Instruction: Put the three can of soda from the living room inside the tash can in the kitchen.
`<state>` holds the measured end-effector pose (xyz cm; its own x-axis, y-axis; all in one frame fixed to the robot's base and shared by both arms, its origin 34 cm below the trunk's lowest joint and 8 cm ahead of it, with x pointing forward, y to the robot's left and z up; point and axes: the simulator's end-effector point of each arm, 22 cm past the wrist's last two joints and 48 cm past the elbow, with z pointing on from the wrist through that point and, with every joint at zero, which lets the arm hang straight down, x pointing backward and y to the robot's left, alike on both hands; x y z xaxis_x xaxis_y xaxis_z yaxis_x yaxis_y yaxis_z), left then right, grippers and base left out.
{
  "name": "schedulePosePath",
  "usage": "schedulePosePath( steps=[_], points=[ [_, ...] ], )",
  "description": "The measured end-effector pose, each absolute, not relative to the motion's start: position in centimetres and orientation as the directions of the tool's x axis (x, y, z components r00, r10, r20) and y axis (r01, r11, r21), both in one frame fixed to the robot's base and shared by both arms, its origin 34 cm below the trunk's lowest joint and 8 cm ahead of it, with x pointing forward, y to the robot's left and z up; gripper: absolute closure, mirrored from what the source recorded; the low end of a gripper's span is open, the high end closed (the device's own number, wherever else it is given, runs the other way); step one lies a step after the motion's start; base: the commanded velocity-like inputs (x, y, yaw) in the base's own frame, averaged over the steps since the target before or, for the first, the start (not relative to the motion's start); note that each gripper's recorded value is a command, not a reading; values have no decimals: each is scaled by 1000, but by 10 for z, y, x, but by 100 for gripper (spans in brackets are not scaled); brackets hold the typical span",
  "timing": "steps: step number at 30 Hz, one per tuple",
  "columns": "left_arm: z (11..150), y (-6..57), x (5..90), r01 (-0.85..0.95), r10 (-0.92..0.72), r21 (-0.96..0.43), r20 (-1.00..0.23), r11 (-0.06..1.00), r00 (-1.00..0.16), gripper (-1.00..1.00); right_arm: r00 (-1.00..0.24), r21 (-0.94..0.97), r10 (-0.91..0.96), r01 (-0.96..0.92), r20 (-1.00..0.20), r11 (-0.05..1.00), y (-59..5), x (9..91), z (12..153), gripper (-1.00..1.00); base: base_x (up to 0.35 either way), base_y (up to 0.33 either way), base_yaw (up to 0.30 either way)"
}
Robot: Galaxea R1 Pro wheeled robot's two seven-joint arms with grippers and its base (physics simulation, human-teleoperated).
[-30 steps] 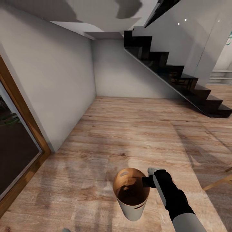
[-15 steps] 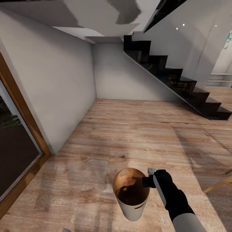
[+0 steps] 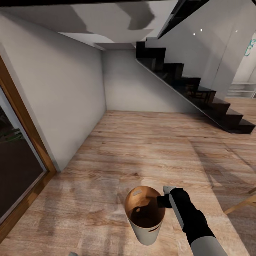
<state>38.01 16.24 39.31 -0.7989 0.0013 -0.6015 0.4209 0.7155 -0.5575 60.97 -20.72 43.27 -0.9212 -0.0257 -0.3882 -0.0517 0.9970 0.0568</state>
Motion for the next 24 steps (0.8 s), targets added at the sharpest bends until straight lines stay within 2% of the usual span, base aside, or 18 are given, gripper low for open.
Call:
schedulePosePath(
  steps=[5, 24],
  points=[
    [393, 162, 380, 421, 1, -557, -602, 716, -799, -100, -922, 58, -25, -51, -387, 997, -207, 609, 432, 100, 2, 0, 0],
    [393, 162, 380, 422, 2, -558, -601, 715, -799, -100, -922, 56, -27, -53, -386, 997, -206, 609, 432, 100, 338, 0, 0]
  ],
)
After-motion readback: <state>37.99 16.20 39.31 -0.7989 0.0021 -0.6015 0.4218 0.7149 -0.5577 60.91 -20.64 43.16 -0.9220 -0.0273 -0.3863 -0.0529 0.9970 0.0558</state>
